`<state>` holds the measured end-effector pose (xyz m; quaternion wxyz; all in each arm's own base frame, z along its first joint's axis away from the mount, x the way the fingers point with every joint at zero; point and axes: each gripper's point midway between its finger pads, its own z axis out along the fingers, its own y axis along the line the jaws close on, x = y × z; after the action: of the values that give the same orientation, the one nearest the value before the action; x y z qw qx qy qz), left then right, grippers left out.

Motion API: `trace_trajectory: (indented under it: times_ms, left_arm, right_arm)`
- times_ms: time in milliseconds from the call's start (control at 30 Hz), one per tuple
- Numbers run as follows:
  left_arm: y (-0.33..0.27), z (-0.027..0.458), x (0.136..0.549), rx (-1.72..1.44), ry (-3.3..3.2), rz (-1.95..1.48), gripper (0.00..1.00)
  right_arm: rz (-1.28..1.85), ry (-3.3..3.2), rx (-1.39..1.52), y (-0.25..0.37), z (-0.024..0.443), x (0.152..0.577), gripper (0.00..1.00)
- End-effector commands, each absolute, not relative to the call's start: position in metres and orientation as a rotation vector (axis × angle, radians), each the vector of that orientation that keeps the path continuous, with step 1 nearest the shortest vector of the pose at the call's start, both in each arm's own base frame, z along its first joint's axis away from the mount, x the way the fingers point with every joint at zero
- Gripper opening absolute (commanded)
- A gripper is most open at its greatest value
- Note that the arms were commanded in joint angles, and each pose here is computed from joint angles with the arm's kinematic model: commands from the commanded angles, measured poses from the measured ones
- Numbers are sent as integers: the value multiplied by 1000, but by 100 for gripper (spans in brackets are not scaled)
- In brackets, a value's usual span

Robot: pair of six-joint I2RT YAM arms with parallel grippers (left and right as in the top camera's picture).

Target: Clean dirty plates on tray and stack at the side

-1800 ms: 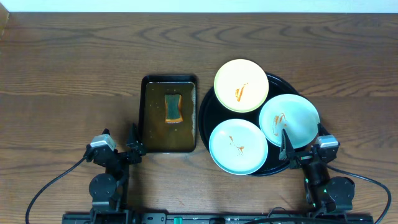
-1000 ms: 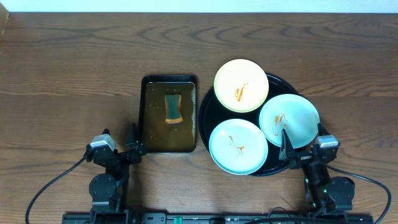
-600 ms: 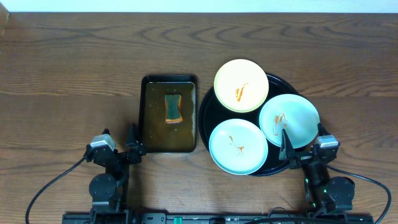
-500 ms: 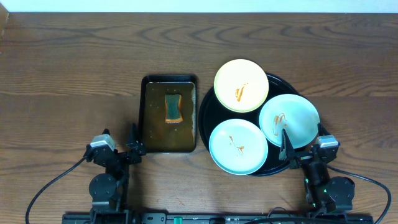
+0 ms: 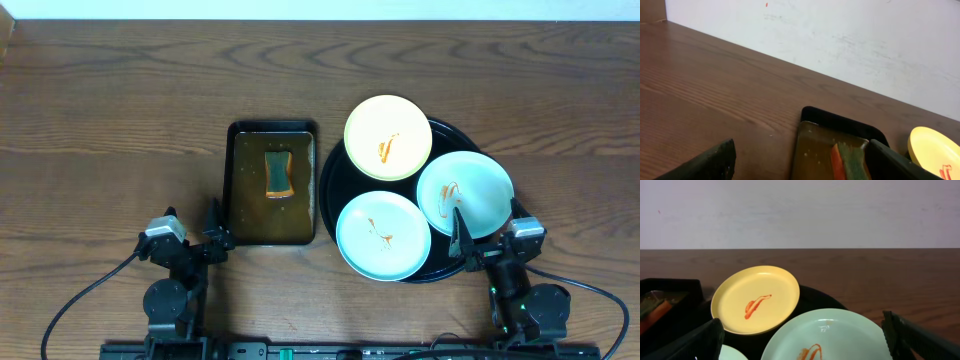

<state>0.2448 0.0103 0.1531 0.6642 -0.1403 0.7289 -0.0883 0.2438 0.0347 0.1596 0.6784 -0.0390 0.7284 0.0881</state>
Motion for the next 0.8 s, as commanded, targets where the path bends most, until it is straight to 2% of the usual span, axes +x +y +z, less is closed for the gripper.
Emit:
trace_trajectory:
  times_ms: [0,567,767]
  left_arm:
    - [13,136,243,-325,1701,-171,84]
    - [13,153,237,-355,1921,-141,84]
    - [13,160,242,-382,2121,-110,84]
  right_arm:
    - [219,1637,-81,37,159,243,99]
    - [258,1819,-27,36,166,235,99]
    - [351,2012,126,37,172,235,99]
